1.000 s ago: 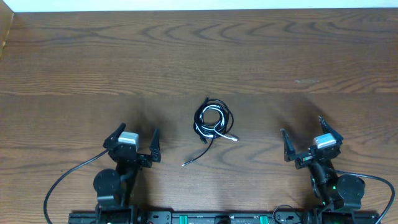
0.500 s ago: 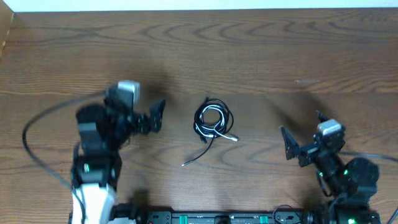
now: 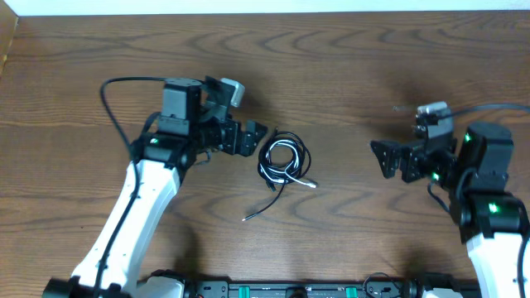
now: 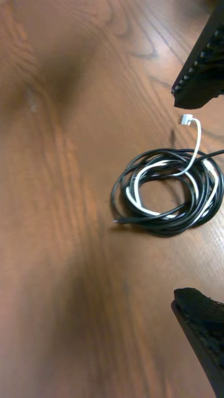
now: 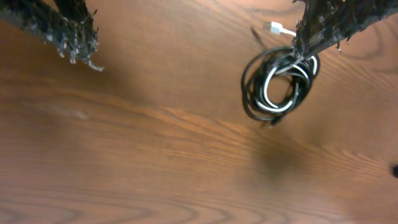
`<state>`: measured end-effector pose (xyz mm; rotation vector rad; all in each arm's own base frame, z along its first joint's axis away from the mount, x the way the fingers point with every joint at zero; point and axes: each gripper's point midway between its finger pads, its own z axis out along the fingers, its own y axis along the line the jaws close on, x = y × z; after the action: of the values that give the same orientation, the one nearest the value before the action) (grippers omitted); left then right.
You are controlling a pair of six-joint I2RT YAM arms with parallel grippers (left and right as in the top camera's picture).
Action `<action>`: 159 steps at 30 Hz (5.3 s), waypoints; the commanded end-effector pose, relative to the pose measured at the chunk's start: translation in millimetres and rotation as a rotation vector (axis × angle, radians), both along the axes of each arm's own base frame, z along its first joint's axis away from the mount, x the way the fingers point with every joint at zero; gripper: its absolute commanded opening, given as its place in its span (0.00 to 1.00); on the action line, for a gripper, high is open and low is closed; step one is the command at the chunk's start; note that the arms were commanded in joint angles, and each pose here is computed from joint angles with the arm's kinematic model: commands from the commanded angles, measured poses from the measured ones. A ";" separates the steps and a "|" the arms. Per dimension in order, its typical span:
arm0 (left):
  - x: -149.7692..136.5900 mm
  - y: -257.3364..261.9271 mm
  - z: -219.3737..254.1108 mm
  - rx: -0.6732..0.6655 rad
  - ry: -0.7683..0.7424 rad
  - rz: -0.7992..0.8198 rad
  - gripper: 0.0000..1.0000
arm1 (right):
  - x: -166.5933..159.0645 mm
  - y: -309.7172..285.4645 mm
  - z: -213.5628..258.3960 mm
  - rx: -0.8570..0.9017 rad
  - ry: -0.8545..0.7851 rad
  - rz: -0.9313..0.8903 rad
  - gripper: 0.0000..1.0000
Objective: Untangle cables
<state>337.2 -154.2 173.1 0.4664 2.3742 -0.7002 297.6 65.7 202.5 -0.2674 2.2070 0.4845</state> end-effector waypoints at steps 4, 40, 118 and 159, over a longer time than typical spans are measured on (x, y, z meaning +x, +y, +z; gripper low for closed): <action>-10.2 -11.9 -19.1 -0.025 0.136 -0.001 0.97 | 20.3 33.9 13.2 0.235 0.017 0.117 0.99; -18.5 -40.8 -174.7 0.068 0.591 0.144 0.20 | 37.8 29.3 -45.0 0.206 0.229 -0.061 0.61; 79.8 -83.2 173.4 -1.065 0.183 0.338 0.07 | 100.8 166.4 -42.2 0.611 0.199 -0.116 0.42; 55.2 47.1 -25.2 0.128 0.095 0.510 0.08 | 72.1 68.6 7.6 0.155 0.314 0.018 0.01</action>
<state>391.9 -117.9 151.8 -0.2750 2.4689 -0.4454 366.4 133.5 188.7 -0.0078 2.5144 0.7672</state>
